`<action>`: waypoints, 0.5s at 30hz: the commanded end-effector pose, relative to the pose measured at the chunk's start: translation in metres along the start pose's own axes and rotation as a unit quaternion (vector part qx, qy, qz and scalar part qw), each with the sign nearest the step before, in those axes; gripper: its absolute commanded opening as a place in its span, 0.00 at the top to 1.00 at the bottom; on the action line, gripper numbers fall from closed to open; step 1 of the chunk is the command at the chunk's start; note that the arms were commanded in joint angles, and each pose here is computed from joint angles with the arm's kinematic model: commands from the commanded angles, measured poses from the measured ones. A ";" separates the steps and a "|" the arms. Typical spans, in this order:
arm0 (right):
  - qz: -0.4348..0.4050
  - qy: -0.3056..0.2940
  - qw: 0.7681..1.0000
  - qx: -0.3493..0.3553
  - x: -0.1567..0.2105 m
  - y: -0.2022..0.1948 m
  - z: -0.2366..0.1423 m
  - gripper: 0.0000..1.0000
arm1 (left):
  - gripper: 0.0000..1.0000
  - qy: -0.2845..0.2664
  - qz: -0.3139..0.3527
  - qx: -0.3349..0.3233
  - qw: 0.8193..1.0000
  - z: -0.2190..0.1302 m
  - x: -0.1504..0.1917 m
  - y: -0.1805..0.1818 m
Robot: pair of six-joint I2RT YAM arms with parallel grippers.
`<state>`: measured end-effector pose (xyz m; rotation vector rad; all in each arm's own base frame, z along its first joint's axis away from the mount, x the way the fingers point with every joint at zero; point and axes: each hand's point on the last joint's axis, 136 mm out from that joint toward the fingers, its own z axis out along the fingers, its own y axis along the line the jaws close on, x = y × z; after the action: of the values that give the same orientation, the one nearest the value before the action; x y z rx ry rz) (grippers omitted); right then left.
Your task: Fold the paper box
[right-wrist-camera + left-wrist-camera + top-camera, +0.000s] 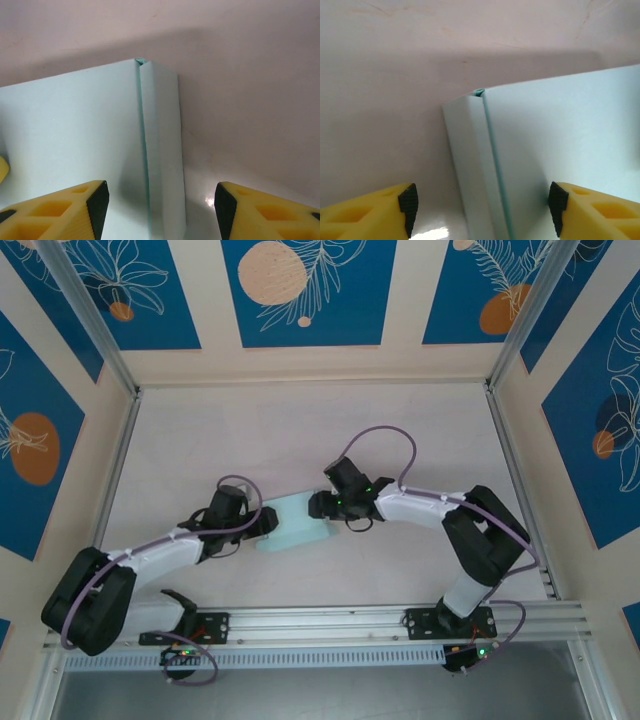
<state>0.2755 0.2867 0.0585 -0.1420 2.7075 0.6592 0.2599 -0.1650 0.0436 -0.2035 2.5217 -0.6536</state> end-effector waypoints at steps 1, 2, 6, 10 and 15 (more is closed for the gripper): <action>-0.066 -0.006 0.997 -0.036 0.002 0.018 -0.027 0.37 | 0.22 -0.030 0.020 -0.044 0.998 -0.018 -0.011 0.014; -0.083 -0.015 0.996 -0.038 0.001 0.021 -0.035 0.37 | 0.21 -0.043 0.030 -0.043 0.998 -0.027 -0.015 0.013; -0.158 -0.050 0.986 -0.023 0.005 0.023 -0.062 0.37 | 0.22 -0.057 0.091 -0.022 0.994 -0.057 -0.018 0.003; -0.225 -0.080 0.971 -0.009 0.024 0.017 -0.078 0.39 | 0.28 -0.037 0.141 0.014 0.989 -0.076 0.001 -0.010; -0.284 -0.109 0.952 0.030 0.048 0.010 -0.080 0.49 | 0.30 -0.005 0.190 -0.034 0.981 -0.083 0.029 0.003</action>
<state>0.2051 0.2710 0.1207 -0.6872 2.3556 0.5478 0.2112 -0.1496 0.1075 0.1532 2.3831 -0.5531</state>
